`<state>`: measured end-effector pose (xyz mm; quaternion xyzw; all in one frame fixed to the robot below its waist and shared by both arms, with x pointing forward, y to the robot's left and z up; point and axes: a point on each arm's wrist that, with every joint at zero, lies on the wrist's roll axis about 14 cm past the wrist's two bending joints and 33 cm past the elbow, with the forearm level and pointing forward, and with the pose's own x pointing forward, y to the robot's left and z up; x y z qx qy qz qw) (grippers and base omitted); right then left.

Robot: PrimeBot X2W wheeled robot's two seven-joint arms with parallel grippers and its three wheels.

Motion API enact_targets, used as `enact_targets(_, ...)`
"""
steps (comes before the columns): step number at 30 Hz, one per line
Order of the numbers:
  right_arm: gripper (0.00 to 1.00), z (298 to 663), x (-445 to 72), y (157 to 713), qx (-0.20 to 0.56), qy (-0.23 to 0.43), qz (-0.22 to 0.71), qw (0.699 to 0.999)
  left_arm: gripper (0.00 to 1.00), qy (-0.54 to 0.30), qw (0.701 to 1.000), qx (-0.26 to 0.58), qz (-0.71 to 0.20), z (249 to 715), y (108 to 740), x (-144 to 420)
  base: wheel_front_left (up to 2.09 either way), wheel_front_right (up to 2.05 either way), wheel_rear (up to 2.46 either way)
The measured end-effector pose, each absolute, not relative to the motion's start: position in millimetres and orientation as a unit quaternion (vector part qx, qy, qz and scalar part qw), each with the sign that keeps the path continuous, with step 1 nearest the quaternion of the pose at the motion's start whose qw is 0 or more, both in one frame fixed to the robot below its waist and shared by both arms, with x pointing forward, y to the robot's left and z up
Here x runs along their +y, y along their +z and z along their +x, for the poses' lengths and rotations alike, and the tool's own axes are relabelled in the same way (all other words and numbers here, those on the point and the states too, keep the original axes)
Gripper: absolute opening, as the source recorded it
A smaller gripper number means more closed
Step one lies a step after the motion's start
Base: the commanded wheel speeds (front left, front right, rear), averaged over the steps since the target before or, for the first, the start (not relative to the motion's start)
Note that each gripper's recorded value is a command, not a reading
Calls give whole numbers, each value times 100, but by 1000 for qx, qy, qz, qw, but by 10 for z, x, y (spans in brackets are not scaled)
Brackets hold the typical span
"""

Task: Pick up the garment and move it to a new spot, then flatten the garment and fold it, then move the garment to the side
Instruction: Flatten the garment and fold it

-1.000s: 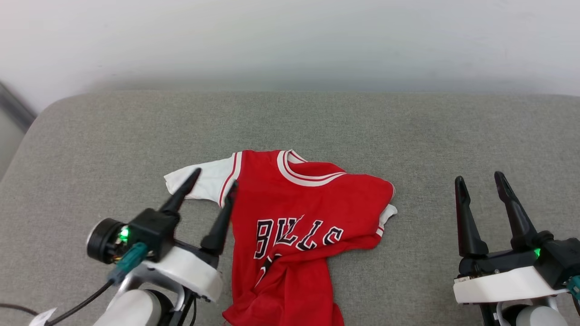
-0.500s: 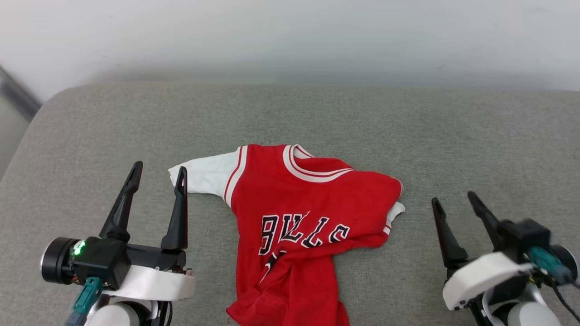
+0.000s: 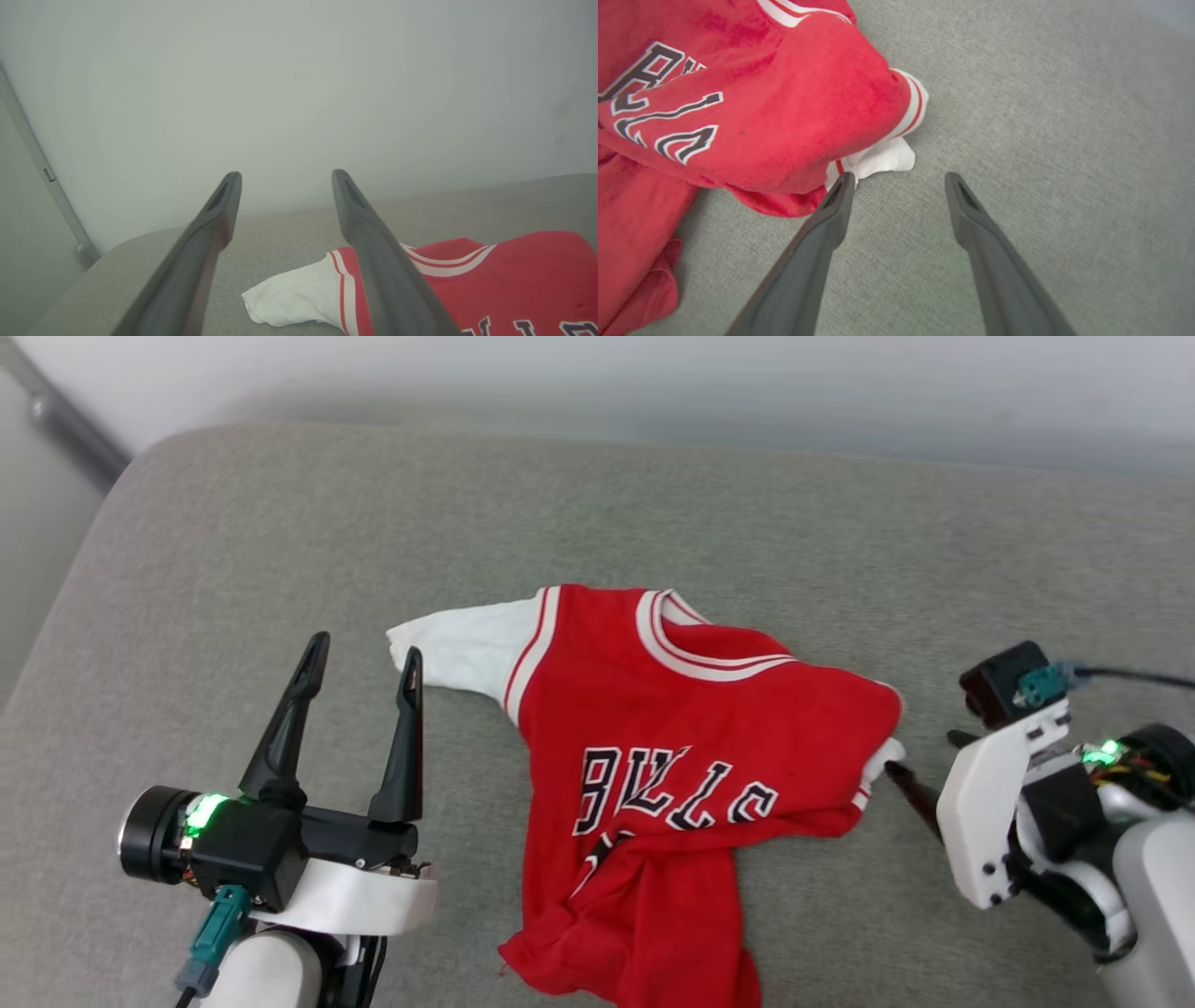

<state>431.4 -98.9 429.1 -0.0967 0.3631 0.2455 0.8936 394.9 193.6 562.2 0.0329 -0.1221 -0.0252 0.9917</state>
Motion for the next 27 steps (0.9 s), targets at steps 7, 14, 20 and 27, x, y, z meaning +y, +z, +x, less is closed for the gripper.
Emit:
enact_targets(7,100,4481,-897,3991,433,264,-113,854,100,-4,992,-120,30,3986,5604,2057,0,0,0)
enact_targets(14,100,4576,-759,3693,466,285,-126,828,100,23,993,-106,38,3962,5524,2221,0,0,0)
enact_targets(20,0,4567,-659,3590,472,307,-135,815,100,28,994,-94,53,3936,5464,2262,0,0,0)
enact_targets(27,0,4512,-700,3672,461,310,-138,820,100,34,993,-104,53,3883,5530,2285,0,0,0)
